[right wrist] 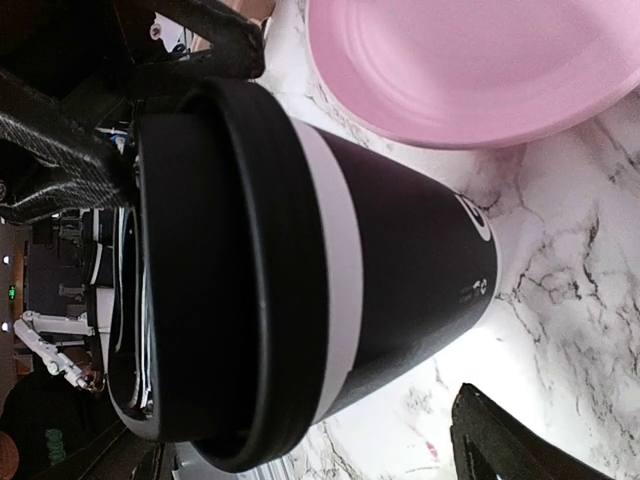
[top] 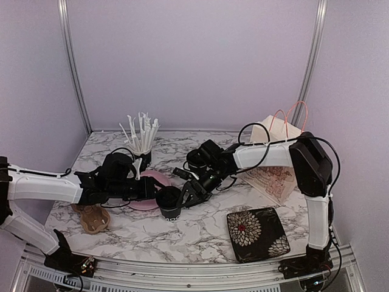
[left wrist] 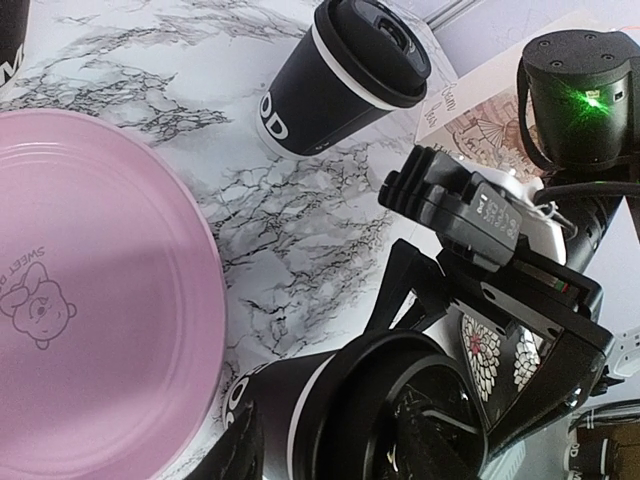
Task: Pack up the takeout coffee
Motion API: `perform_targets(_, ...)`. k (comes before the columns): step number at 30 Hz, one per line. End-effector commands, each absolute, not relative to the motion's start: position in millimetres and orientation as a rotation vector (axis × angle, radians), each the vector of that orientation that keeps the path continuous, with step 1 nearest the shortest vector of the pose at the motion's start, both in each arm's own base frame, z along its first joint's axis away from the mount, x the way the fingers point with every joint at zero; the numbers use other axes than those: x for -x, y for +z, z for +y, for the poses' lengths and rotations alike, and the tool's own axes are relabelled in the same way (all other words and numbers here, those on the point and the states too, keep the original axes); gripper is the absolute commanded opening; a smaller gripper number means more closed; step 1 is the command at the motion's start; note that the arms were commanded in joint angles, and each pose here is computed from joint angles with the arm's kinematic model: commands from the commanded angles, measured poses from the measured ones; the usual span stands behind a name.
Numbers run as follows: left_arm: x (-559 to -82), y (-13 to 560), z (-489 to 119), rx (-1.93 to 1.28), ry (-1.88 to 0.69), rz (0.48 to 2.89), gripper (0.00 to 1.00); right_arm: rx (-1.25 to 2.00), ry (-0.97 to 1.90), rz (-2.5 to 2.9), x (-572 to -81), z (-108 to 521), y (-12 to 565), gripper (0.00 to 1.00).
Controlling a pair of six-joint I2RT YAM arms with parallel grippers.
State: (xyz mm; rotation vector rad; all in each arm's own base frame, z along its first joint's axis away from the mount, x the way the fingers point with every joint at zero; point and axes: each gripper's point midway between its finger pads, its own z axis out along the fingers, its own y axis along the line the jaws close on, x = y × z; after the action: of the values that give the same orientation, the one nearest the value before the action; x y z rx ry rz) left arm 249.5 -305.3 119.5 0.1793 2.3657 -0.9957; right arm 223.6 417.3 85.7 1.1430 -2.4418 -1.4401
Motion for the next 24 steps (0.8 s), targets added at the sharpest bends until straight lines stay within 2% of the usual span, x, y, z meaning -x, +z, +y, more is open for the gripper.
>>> perform_targets(1,-229.1,76.2,-282.3,-0.158,-0.876,2.525,0.45,-0.995,-0.915,-2.823,-267.6,368.9,-10.9,0.93)
perform_targets(6,-232.0,89.5,-289.4,-0.18,-0.913,2.473,0.47,-1.205,-1.341,-2.606,-260.5,403.2,62.2,0.99)
perform_targets(8,-236.1,102.2,-294.1,-0.199,-0.925,2.439,0.5,-1.355,-1.415,-2.551,-257.1,408.4,92.2,0.99)
perform_targets(14,-256.4,151.3,-298.9,-0.242,-0.868,2.329,0.7,-1.616,-1.452,-2.526,-253.4,398.6,147.8,0.99)
perform_targets(18,-263.6,183.0,-297.6,-0.29,-0.819,2.269,0.79,-1.749,-1.448,-2.512,-250.9,393.1,167.7,0.99)
perform_targets(19,-264.2,190.7,-296.6,-0.295,-0.814,2.255,0.91,-1.775,-1.446,-2.512,-250.5,392.0,172.1,0.99)
perform_targets(20,-264.4,198.4,-294.6,-0.29,-0.809,2.245,0.98,-1.811,-1.44,-2.512,-251.0,390.8,176.3,0.99)
perform_targets(24,-264.4,230.2,-278.2,-0.269,-0.757,2.195,0.99,-2.004,-1.311,-2.617,-270.5,384.9,206.4,0.99)
